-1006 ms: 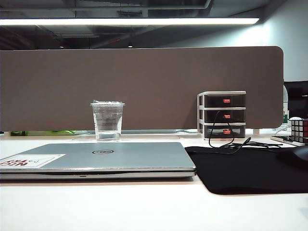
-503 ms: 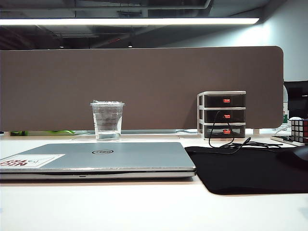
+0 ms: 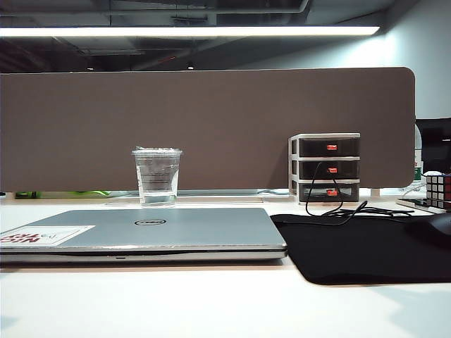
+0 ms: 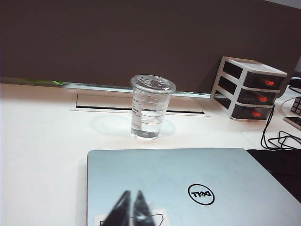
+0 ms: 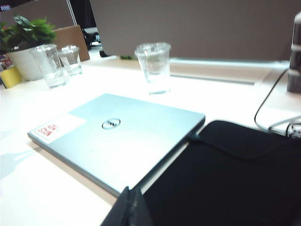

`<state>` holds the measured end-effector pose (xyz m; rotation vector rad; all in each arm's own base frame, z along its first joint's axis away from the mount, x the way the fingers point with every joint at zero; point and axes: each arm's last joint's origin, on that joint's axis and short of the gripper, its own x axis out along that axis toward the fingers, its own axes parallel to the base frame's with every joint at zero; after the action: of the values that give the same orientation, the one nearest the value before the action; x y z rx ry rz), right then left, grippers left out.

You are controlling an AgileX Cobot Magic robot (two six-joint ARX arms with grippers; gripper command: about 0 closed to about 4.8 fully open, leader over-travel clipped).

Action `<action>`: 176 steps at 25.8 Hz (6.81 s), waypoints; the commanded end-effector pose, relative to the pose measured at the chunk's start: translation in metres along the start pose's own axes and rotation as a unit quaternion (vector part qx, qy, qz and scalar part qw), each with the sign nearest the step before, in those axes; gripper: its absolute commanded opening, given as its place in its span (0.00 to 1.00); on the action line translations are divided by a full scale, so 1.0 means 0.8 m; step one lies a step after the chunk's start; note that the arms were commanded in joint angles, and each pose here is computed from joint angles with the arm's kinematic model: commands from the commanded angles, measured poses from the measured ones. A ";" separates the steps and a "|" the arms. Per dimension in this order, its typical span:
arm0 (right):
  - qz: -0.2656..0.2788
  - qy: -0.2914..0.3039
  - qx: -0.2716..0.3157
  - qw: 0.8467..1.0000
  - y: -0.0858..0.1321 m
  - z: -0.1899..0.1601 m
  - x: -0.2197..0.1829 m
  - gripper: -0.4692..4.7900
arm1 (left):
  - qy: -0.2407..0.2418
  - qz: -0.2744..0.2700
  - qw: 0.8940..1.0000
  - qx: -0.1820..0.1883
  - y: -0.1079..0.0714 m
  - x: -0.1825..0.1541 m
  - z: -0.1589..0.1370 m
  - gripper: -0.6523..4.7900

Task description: Pick up the coffee cup and place it on the right side of the laptop.

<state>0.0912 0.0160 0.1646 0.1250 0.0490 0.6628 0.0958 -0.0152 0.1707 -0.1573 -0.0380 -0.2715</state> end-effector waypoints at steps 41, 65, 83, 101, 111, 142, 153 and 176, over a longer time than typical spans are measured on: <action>0.010 -0.038 -0.033 0.999 0.002 0.009 0.000 0.09 | 0.072 -0.115 0.986 0.094 0.034 0.212 0.035 1.00; 0.007 -0.030 -0.041 0.999 0.001 0.007 0.000 0.09 | 0.096 -0.295 0.949 0.049 0.146 0.376 -0.028 1.00; 0.005 -0.015 -0.043 0.999 0.000 0.002 0.000 0.09 | 0.111 -0.310 0.943 0.038 0.128 0.446 -0.058 1.00; 0.005 -0.015 -0.050 0.999 0.000 0.002 0.000 0.09 | 0.088 -0.320 0.942 0.059 0.106 0.502 -0.074 1.00; 0.005 -0.014 -0.052 0.999 0.000 0.002 0.000 0.09 | 0.073 -0.317 0.942 0.081 0.097 0.515 -0.078 1.00; 0.004 -0.010 -0.048 0.999 0.000 0.001 0.000 0.09 | -0.007 -0.440 0.893 0.095 0.046 0.521 -0.039 0.79; 0.005 -0.010 -0.048 0.999 0.000 0.001 0.000 0.09 | -0.020 -0.564 0.823 0.068 -0.115 0.527 -0.027 0.79; 0.007 -0.009 -0.048 0.999 0.000 0.001 0.000 0.09 | 0.035 -0.734 0.676 0.044 -0.243 0.466 -0.084 0.80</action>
<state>0.0910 0.0162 0.1666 0.0444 0.0034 0.6731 0.4067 -0.3072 0.1530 -0.0083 -0.0487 -1.9206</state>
